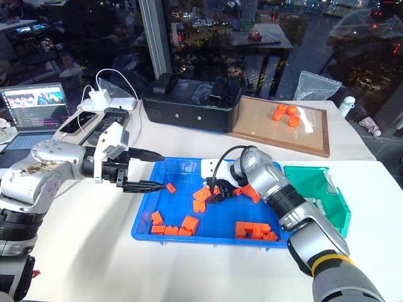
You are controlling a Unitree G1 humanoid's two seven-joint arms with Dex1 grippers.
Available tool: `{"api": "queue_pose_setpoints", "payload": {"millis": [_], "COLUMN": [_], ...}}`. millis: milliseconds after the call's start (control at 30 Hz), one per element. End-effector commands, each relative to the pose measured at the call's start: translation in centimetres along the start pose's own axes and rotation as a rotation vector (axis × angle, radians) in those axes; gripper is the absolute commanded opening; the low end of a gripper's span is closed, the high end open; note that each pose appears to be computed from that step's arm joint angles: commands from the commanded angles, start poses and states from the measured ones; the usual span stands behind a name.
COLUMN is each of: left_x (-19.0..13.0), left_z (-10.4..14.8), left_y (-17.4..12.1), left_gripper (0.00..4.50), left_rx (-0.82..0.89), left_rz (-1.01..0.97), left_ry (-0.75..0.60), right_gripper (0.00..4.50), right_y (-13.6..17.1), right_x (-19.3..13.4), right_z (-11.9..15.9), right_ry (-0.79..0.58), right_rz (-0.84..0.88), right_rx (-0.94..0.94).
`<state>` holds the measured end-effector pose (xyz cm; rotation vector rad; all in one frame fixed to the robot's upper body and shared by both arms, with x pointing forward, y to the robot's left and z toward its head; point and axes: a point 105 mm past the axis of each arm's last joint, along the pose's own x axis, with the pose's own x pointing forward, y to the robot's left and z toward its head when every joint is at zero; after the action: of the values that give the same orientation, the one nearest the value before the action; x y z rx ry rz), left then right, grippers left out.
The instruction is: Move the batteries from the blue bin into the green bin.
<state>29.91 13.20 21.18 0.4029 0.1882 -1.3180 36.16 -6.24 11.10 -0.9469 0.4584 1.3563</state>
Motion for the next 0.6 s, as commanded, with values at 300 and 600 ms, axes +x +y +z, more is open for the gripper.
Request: {"api": "queue_pose_setpoints", "payload": {"millis": [300,600], "left_x": [-0.1,0.1], "left_z": [1.4,1.5], "left_y": [0.1,0.2], "left_gripper": [4.5,4.5], "left_rx": [0.056,0.066], "left_rz": [-0.003,-0.028], "left_ry": [-0.031,-0.027], "right_gripper": [1.42,1.42], "right_y": [-1.2,-0.5], "right_x": [-5.7,-10.0], "right_z": [-0.1,-6.3], "right_ry": [-0.034,0.137], "right_rz": [-0.136,-0.231], "right_rx": [0.035,0.204]}}
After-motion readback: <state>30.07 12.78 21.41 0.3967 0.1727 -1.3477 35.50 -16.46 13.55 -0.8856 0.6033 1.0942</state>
